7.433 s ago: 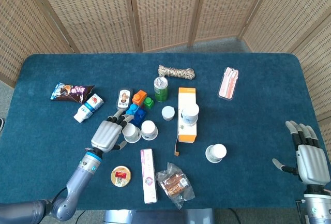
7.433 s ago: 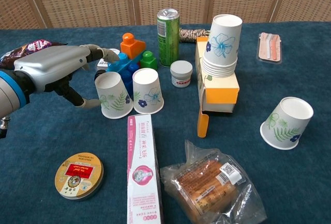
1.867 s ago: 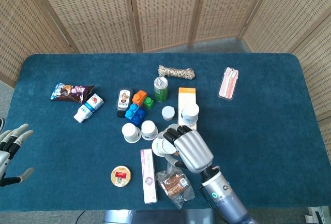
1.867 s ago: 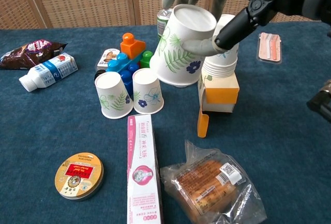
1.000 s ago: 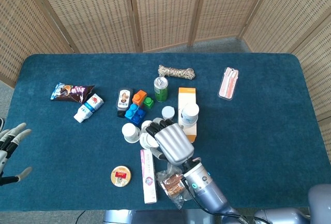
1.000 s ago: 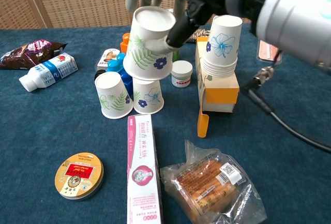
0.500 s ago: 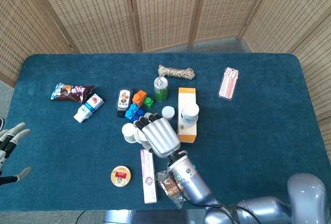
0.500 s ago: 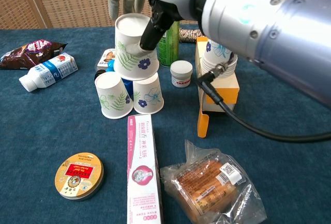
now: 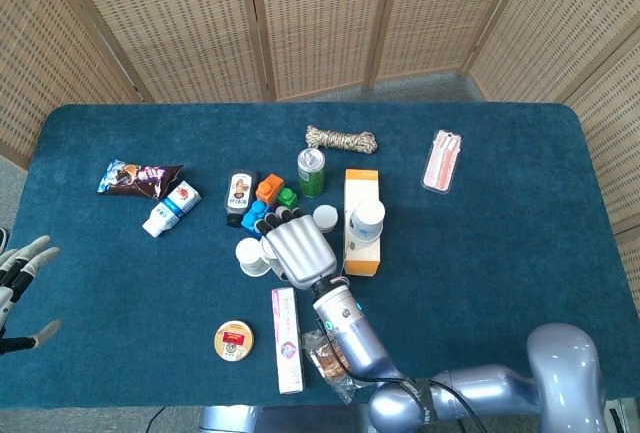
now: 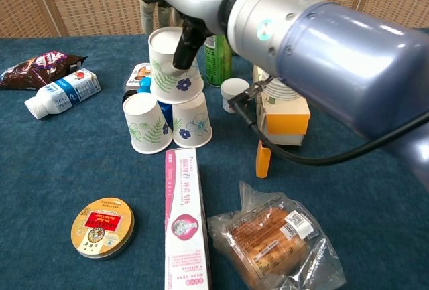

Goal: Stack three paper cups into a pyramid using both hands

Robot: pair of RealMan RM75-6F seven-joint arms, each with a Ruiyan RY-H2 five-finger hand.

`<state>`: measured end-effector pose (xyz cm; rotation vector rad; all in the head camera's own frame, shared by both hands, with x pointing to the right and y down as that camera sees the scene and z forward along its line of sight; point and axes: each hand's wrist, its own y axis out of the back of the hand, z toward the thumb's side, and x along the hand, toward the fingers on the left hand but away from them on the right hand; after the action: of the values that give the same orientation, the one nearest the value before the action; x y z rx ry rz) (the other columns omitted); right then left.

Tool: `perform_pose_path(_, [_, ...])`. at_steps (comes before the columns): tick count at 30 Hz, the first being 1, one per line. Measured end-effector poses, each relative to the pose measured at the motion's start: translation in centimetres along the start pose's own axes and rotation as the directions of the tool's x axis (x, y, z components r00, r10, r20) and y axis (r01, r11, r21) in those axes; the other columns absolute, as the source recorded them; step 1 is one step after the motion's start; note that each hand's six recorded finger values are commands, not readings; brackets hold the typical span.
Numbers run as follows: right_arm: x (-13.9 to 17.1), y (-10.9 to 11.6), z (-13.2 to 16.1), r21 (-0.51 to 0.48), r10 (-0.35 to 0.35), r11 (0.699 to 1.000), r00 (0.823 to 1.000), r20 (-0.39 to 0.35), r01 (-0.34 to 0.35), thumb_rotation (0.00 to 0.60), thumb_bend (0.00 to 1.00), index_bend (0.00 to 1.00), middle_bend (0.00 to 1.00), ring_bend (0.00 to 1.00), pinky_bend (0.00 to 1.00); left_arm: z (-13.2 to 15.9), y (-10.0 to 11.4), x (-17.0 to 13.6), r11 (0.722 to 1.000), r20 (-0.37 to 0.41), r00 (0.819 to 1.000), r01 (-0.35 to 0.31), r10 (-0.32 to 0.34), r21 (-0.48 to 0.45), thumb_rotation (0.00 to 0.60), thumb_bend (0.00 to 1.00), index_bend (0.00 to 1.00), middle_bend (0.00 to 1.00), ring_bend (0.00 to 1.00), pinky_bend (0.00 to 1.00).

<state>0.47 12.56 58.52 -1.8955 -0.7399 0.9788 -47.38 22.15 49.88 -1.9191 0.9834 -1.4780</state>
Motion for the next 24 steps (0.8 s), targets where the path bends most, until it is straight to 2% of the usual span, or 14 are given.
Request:
perform_pose_path(9, [-1.4,-1.4,1.7,0.02,0.023,1.0,1.0,0.003,-0.023,0.6,0.35,0.34,0.44,0.29,0.44,-0.2,0.0,0.1,1.0,-0.003,1.0,0.01,-0.01,-0.012,0.6,0.31,0.08,0.0,0.0,0.0])
perform_pose_path(24, [-2.0,-1.7,1.6,0.027,0.036,0.999,0.999,0.031,-0.036,0.6,0.35,0.34,0.44,0.29,0.44,-0.3,0.1,0.1,1.0,-0.005,1.0,0.014,-0.014,-0.017,0.6,0.31,0.08,0.0,0.0,0.0])
